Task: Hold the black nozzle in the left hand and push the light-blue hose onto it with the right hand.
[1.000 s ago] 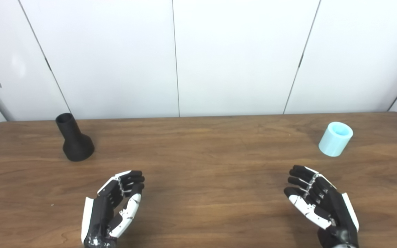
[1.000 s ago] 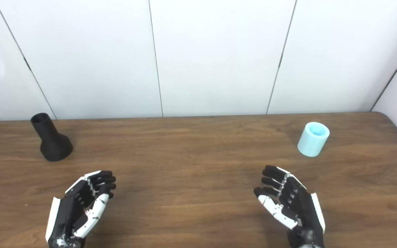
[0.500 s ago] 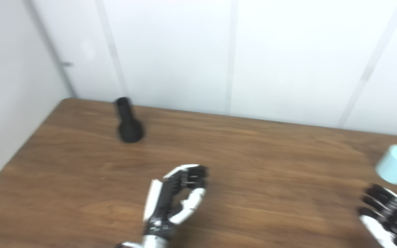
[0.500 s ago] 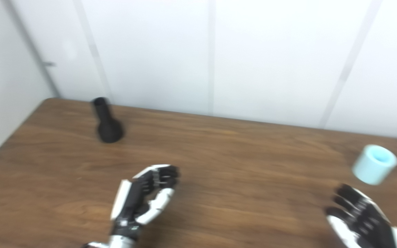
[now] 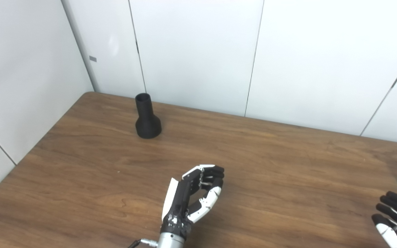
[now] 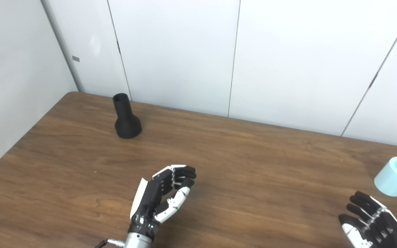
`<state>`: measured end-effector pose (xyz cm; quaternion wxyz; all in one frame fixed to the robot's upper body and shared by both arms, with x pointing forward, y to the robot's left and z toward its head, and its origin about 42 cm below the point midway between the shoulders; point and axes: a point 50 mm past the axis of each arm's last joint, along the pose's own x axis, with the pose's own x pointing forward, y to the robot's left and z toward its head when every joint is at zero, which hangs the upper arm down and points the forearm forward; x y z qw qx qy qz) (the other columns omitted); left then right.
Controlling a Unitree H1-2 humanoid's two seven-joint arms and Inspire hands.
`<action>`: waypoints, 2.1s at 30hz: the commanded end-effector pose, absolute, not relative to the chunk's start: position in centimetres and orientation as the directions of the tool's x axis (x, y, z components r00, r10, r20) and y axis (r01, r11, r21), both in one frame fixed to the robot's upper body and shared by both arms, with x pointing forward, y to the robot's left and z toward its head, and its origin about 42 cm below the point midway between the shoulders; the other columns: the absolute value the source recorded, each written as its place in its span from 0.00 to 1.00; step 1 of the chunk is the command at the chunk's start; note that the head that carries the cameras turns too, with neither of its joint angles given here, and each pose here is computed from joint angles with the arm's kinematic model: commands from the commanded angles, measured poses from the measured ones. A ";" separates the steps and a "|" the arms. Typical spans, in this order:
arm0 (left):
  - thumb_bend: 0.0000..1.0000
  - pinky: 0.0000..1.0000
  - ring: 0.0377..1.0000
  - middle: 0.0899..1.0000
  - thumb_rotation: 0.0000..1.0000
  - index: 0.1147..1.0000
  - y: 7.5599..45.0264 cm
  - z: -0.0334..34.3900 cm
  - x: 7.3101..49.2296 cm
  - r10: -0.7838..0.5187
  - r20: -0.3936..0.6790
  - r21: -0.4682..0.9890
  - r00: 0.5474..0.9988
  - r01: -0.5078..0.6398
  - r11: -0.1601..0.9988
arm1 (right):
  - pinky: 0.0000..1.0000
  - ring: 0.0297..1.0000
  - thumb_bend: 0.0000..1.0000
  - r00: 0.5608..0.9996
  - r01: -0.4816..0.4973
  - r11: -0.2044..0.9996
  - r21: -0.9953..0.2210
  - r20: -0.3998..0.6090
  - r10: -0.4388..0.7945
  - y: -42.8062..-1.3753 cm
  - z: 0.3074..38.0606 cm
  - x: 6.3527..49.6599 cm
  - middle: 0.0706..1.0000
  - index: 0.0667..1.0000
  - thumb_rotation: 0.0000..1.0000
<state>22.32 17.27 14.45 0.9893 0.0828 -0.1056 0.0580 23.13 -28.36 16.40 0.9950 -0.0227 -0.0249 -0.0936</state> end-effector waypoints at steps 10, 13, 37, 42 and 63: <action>0.79 0.69 0.76 0.78 0.27 0.81 21.1 15.6 23.1 0.340 0.266 0.182 0.902 -0.394 0.901 | 0.68 0.75 0.22 0.978 0.184 0.983 -0.018 0.104 -0.181 -28.4 17.9 23.9 0.73 0.69 0.00; 0.82 0.80 0.87 0.87 0.31 0.90 23.0 15.0 23.9 0.359 0.273 0.230 0.892 -0.423 0.876 | 0.66 0.74 0.22 0.978 0.183 0.982 -0.042 0.111 -0.177 -28.5 17.9 23.9 0.72 0.69 0.00; 0.88 0.89 0.95 0.96 0.36 0.98 31.9 16.1 28.8 0.500 0.247 0.430 0.830 -0.556 0.711 | 0.51 0.62 0.33 0.977 0.195 0.979 -0.059 0.096 -0.188 -29.6 17.5 25.4 0.62 0.57 0.33; 0.93 0.81 0.90 0.94 0.37 0.97 33.2 16.3 31.2 0.496 0.211 0.463 0.842 -0.533 0.708 | 0.49 0.60 0.36 0.978 0.191 0.980 -0.052 0.093 -0.186 -29.7 17.3 25.7 0.61 0.55 0.37; 1.00 0.84 0.94 0.97 0.30 0.99 36.5 15.0 36.6 0.393 -0.009 0.509 0.919 -0.334 0.793 | 0.46 0.58 0.47 0.980 0.185 0.980 -0.068 0.081 -0.180 -30.0 17.1 25.9 0.59 0.53 0.47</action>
